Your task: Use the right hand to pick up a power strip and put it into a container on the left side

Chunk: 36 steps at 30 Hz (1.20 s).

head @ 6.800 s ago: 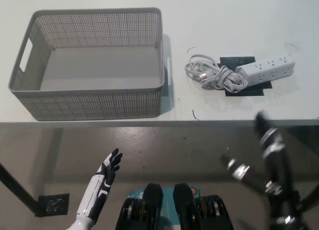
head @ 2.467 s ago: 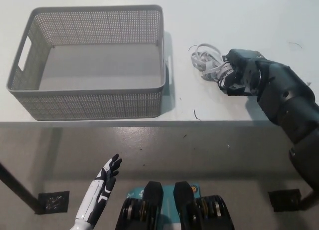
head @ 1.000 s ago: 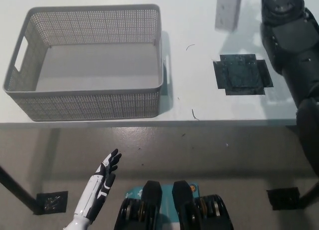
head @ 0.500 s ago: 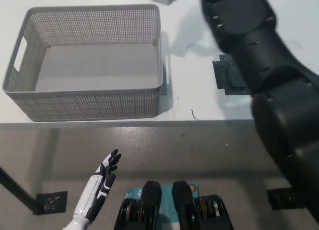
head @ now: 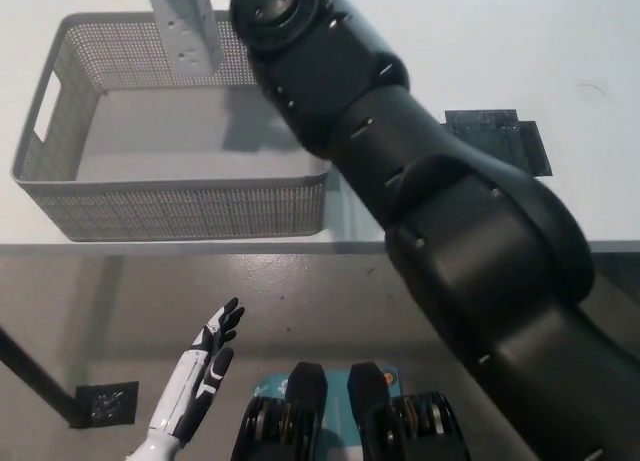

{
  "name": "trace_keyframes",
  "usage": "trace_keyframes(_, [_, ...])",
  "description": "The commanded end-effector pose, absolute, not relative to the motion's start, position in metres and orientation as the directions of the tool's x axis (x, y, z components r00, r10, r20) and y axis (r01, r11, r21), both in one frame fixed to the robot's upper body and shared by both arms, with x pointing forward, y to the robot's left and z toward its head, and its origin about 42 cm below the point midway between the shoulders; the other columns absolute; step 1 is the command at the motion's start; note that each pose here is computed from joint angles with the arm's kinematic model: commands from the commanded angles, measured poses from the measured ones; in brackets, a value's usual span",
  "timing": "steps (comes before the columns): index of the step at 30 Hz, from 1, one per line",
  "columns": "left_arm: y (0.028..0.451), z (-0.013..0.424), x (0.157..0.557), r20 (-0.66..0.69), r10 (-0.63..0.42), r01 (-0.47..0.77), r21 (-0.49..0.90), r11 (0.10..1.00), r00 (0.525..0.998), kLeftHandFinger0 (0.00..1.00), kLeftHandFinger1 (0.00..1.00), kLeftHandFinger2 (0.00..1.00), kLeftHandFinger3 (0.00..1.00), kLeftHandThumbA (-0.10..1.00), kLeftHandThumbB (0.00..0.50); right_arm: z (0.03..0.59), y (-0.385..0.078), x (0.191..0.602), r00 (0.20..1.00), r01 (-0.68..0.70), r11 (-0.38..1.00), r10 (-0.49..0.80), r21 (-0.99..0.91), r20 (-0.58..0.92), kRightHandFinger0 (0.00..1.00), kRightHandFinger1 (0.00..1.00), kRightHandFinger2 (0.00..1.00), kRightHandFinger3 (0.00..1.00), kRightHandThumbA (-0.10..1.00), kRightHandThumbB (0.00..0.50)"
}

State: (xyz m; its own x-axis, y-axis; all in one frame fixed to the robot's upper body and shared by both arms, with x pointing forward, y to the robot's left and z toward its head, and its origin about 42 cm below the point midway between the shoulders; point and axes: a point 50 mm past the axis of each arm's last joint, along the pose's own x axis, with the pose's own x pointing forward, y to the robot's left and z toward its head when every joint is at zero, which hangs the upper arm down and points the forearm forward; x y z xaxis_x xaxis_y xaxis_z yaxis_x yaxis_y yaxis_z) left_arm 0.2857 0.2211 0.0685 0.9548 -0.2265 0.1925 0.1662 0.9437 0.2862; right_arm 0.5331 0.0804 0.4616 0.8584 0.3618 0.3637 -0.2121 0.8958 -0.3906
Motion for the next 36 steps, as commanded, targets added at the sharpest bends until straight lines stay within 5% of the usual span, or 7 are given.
trace_keyframes(1, [0.22, 0.086, 0.291, 0.262, -0.266, 0.177, 0.319, 0.931, 0.927, 1.0, 1.0, 1.0, 1.0, 1.0, 0.123, 0.492, 0.083, 0.527, 0.813, -0.149, 0.922, 0.32, -0.358, 0.487, 0.0, 0.19, 0.59, 0.69, -0.1, 0.193])
trace_keyframes(4, [0.22, 0.088, 0.293, 0.263, -0.268, 0.181, 0.311, 0.933, 0.927, 1.0, 1.0, 1.0, 1.0, 1.0, 0.121, 0.469, 0.079, 0.532, 0.848, -0.157, 0.92, 0.313, -0.36, 0.429, 0.0, 0.21, 0.78, 0.82, -0.1, 0.161])
trace_keyframes(9, [0.22, 0.091, 0.297, 0.267, -0.28, 0.187, 0.325, 0.927, 0.922, 1.0, 1.0, 1.0, 1.0, 1.0, 0.128, 0.423, 0.069, 0.539, 0.887, -0.133, 0.884, 0.308, -0.448, 0.345, 0.0, 0.23, 0.75, 0.74, -0.1, 0.151])
trace_keyframes(13, [0.22, 0.093, 0.3, 0.277, -0.287, 0.188, 0.336, 0.923, 0.917, 1.0, 1.0, 1.0, 1.0, 1.0, 0.113, 0.387, 0.06, 0.542, 0.898, -0.145, 0.8, 0.354, -0.583, 0.262, 0.0, 0.35, 0.85, 0.86, -0.1, 0.126])
trace_keyframes(20, [0.22, 0.095, 0.303, 0.286, -0.301, 0.197, 0.342, 0.919, 0.91, 1.0, 1.0, 1.0, 1.0, 1.0, 0.111, 0.375, 0.057, 0.547, 0.871, -0.302, 0.474, 0.49, -0.827, -0.036, 1.0, 1.0, 1.0, 1.0, 0.38, 0.366])
trace_keyframes(24, [0.218, 0.095, 0.305, 0.284, -0.307, 0.199, 0.35, 0.915, 0.909, 1.0, 1.0, 1.0, 1.0, 1.0, 0.112, 0.39, 0.057, 0.548, 0.858, -0.281, 0.331, 0.508, -0.901, -0.081, 1.0, 1.0, 1.0, 1.0, 0.58, 0.498])
trace_keyframes(36, [0.219, 0.092, 0.301, 0.27, -0.314, 0.212, 0.346, 0.914, 0.91, 1.0, 1.0, 0.99, 1.0, 1.0, 0.102, 0.509, 0.047, 0.549, 0.848, -0.209, 0.214, 0.525, -0.954, -0.068, 1.0, 1.0, 1.0, 1.0, 0.89, 0.5])
